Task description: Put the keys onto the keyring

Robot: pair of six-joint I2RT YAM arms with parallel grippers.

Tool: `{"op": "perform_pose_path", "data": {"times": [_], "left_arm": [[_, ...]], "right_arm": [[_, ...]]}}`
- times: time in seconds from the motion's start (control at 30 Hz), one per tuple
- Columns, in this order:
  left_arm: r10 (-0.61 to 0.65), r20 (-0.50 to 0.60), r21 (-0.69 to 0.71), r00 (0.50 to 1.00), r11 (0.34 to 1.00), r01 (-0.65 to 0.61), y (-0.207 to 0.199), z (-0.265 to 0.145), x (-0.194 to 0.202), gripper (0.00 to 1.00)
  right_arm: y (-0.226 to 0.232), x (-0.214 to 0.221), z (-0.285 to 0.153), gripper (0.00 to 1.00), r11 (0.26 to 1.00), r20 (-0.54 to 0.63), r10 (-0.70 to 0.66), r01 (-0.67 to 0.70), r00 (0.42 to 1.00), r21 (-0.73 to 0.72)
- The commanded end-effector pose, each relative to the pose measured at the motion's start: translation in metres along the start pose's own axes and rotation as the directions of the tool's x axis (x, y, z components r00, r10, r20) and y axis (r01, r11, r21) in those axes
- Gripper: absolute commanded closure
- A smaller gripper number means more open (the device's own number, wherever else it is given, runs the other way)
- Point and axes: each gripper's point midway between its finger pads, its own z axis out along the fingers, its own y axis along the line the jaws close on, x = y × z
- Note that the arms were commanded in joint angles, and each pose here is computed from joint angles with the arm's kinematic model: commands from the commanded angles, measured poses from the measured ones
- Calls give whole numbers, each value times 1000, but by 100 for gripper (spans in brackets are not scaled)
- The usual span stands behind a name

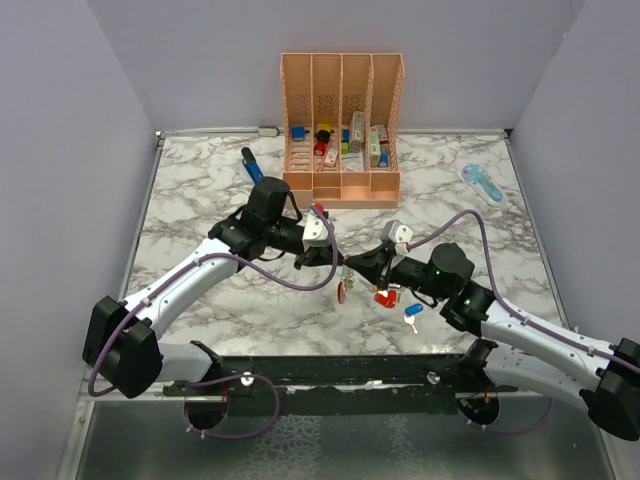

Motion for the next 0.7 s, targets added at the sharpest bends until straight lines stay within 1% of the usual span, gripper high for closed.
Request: {"op": "perform_pose_path", "data": {"times": [0.0, 0.1, 0.3, 0.47, 0.5, 0.6, 0.67], "left_arm": [[29, 15, 47, 999, 998, -29, -7, 10, -8, 86], [30, 5, 52, 1000, 998, -31, -8, 12, -6, 86], [18, 1, 44, 1000, 999, -18, -8, 13, -5, 100], [11, 6, 15, 1000, 1000, -11, -3, 12, -8, 100], [5, 3, -3, 1000, 1000, -5, 0, 13, -8, 100], [11, -11, -32, 1000, 999, -12, 4, 12, -4, 100], [15, -19, -44, 1000, 999, -16, 5, 11, -1, 100]], "right_arm": [[6, -36, 7, 99, 999, 100, -22, 27, 995, -44], [6, -35, 8, 99, 999, 91, -22, 27, 996, -47], [6, -33, 8, 99, 999, 87, -20, 24, 996, -44], [6, -28, 10, 99, 999, 56, -5, 7, 998, -47], [5, -27, 9, 97, 999, 46, 2, 0, 999, -40], [-2, -24, 4, 81, 1000, 17, 19, -19, 1000, 8], [-10, -27, -2, 77, 996, 7, 47, -47, 999, 74]]}}
